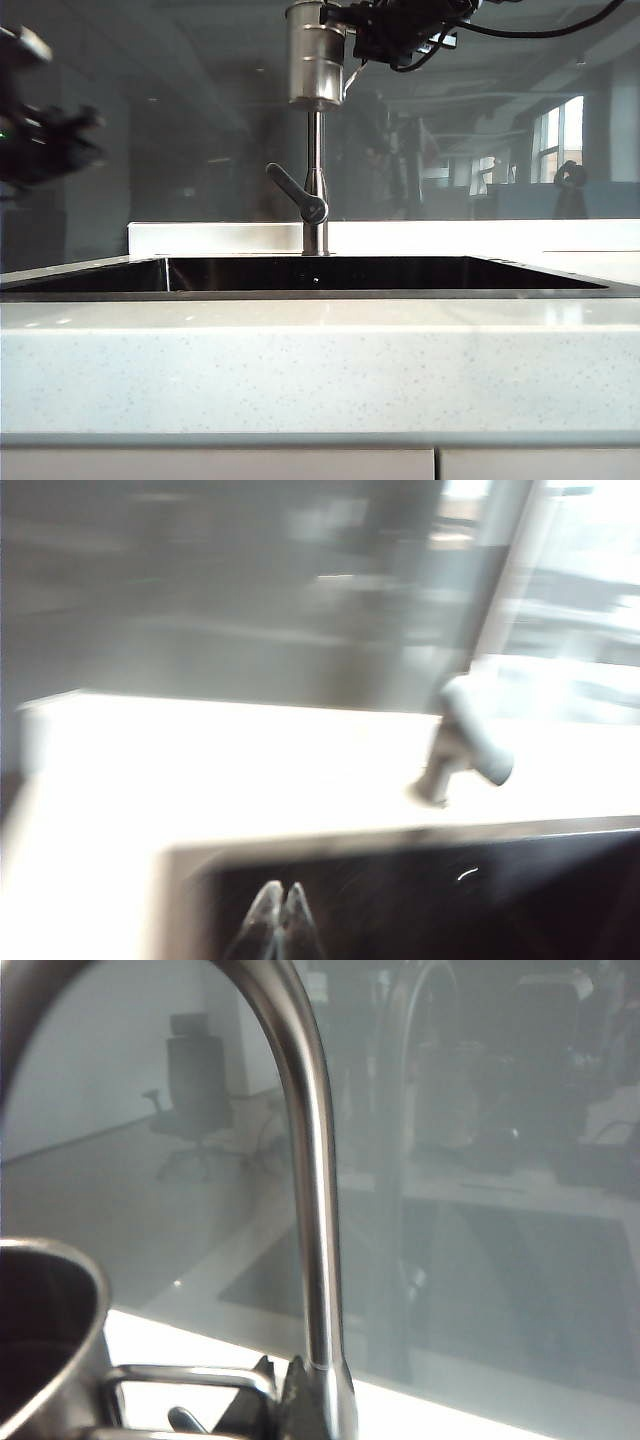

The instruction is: Pick up the mug next to the sink, go to the faucet to get some water, pour the water into the sink, and finally put the mug back to its place.

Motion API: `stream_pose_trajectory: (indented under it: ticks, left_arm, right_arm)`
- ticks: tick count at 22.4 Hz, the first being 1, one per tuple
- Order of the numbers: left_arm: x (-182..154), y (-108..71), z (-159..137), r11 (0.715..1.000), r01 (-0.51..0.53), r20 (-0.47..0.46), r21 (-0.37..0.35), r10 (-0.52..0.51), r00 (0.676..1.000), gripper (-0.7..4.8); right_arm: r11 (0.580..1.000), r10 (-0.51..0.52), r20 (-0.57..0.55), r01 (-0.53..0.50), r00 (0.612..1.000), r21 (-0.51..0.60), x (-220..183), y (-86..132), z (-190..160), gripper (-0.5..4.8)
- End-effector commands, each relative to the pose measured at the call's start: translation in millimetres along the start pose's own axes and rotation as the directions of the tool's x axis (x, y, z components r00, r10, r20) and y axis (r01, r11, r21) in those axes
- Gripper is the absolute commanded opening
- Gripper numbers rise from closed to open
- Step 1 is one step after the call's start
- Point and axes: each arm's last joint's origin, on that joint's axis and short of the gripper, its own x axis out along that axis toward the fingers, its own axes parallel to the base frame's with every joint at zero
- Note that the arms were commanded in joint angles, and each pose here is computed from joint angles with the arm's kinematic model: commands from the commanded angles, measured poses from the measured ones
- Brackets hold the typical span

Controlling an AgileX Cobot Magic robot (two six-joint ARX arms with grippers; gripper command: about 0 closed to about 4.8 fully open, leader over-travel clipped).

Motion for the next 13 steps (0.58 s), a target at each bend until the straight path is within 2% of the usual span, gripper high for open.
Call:
stream_pose_trajectory:
  ticks: [1,2,3,5,6,7,9,11,12,13]
  left_arm:
    - [43,14.0,-5,0.983,0.184,0.009,0.008,-0.184,0.983,0.08]
    - [58,20.0,-8,0.974,0.226,0.013,-0.001,-0.226,0.974,0.48]
    - [85,29.0,-12,0.958,0.287,0.026,-0.016,-0.287,0.958,1.45]
    - [114,39.1,-16,0.934,0.353,0.045,-0.047,-0.352,0.935,2.47]
    - [137,45.8,-19,0.917,0.389,0.054,-0.086,-0.386,0.921,3.18]
    - [151,47.9,-20,0.903,0.417,0.058,-0.108,-0.413,0.909,3.57]
    - [190,46.0,-22,0.851,0.499,0.069,-0.165,-0.495,0.866,4.56]
    - [208,39.3,-21,0.819,0.55,0.074,-0.164,-0.546,0.835,4.74]
    - [222,29.7,-20,0.8,0.581,0.069,-0.153,-0.578,0.813,4.74]
    - [228,23.7,-20,0.795,0.59,0.066,-0.14,-0.587,0.807,4.77]
  right_arm:
    - [1.0,0.006,0.069,-0.007,0.998,0.012,-2,1,17,-0.02]
    - [1.0,0.006,0.075,-0.007,0.997,0.013,-2,1,18,-0.02]
    - [1.0,0.005,0.079,-0.006,0.997,0.013,-2,1,21,-0.02]
    - [1.0,0.005,0.081,-0.006,0.997,0.013,-1,1,22,-0.02]
    - [1.0,0.005,0.082,-0.006,0.997,0.013,-1,1,22,-0.02]
    - [1.0,0.005,0.081,-0.006,0.997,0.013,-1,1,22,-0.02]
    - [1.0,0.006,0.072,-0.006,0.997,0.012,-1,1,21,-0.02]
    - [1.0,0.005,0.068,-0.006,0.998,0.012,-1,1,20,-0.02]
    - [1.0,0.005,0.065,-0.006,0.998,0.011,-1,1,20,-0.02]
    - [1.0,0.005,0.061,-0.006,0.998,0.01,-1,1,20,-0.02]
